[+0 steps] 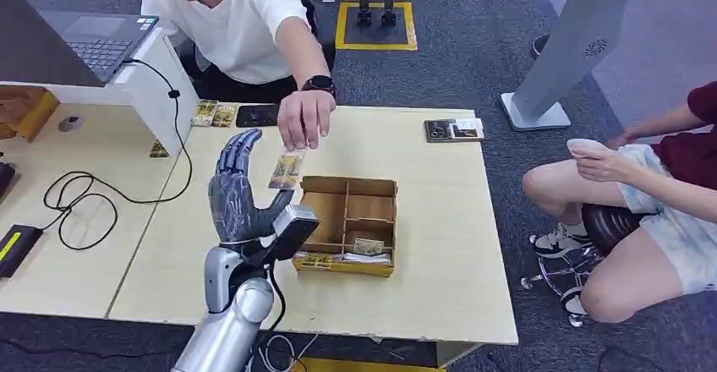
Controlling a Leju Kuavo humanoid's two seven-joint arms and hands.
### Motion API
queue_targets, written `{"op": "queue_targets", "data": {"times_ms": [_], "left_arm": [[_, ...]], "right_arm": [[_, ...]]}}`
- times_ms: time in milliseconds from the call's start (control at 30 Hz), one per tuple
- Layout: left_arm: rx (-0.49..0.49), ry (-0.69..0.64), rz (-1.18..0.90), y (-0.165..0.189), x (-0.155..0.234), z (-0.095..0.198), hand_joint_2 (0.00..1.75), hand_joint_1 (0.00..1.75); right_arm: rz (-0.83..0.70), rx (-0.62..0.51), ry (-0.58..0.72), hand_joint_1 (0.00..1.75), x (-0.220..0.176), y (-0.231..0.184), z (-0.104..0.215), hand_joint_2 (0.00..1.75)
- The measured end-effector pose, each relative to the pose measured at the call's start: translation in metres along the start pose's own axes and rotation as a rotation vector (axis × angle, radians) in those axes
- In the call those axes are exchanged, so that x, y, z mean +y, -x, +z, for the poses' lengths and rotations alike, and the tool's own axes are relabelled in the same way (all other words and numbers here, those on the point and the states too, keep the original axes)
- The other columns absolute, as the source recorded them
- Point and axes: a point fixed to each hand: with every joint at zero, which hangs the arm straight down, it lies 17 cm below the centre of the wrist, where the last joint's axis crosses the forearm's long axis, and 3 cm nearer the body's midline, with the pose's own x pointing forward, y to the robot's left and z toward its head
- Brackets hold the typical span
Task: Pass the card to the sensor for recognition and then transmit it.
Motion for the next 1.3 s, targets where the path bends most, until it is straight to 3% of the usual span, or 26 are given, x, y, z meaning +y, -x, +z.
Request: {"op": "queue_targets", "data": {"times_ms": [933, 1000, 1167, 1300], "left_arm": [[-0.023, -0.030, 0.045, -0.008, 0.003, -0.001, 1.75, 1.75], [0.004, -0.033, 0.055, -0.004, 0.003, -0.001, 1.75, 1.75], [0.202, -0.010, 0.123, 0.030, -0.007, 0.010, 1.75, 1.75], [0.272, 0.037, 0.150, 0.043, -0.019, 0.022, 1.75, 1.75]], "right_arm": [[0.006, 0.002, 0.019, 0.00, -0.001, 0.002, -0.001, 1.75], [-0.001, 0.008, 0.028, 0.00, -0.003, 0.002, -0.001, 1.75], [-0.023, 0.026, 0.046, 0.00, -0.002, 0.003, 0.000, 1.75], [-0.036, 0.042, 0.062, 0.00, -0.001, 0.003, 0.002, 1.75]]}}
